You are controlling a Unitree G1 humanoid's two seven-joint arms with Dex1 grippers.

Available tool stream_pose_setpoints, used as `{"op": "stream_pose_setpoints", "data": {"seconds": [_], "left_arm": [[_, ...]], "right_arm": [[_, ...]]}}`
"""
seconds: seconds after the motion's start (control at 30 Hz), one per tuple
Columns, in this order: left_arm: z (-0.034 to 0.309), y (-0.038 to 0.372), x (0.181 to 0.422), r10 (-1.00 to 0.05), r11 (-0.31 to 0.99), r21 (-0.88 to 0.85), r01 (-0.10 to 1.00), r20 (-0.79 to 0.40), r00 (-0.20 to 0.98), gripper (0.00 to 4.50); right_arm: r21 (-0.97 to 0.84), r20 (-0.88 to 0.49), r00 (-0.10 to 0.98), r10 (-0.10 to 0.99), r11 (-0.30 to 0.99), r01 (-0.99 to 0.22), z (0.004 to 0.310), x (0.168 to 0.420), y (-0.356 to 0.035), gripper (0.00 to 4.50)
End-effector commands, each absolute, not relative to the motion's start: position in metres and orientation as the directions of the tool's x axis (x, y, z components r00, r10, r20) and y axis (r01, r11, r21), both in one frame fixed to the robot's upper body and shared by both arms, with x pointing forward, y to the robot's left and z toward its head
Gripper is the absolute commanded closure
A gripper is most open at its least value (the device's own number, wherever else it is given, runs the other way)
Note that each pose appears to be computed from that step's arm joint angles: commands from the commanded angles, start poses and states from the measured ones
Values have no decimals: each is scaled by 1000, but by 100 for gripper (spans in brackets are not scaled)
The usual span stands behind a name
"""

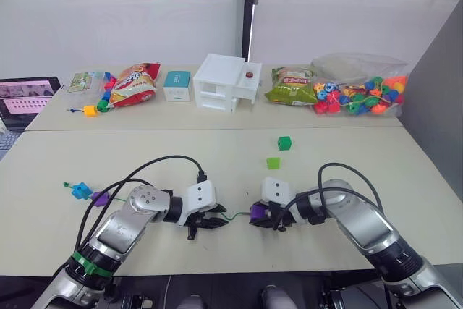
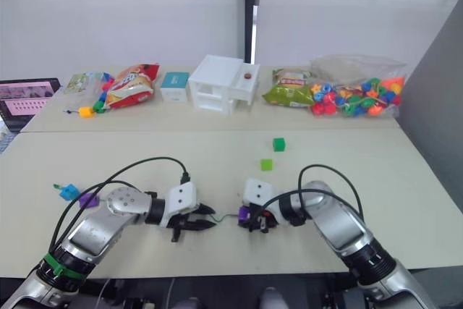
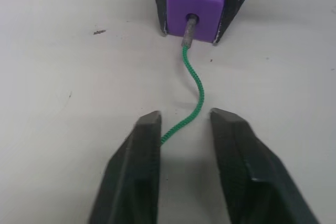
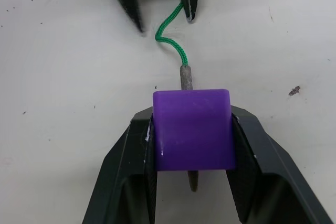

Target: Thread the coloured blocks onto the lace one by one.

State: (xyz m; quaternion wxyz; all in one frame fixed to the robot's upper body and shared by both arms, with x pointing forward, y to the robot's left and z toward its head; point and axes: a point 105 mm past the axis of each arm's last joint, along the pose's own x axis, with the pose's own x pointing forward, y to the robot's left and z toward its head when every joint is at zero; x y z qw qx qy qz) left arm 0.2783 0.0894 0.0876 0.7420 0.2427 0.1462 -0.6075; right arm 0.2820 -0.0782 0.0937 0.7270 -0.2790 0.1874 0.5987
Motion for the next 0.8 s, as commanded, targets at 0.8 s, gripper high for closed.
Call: {"op": "stream_pose_setpoints", "data": {"seconds": [0.8], "left_arm": [[97, 54, 281, -874, 138, 173, 975, -441, 202, 450]], "right_arm": [[-185, -603, 224, 765, 139, -973, 97, 279, -74, 330]]}}
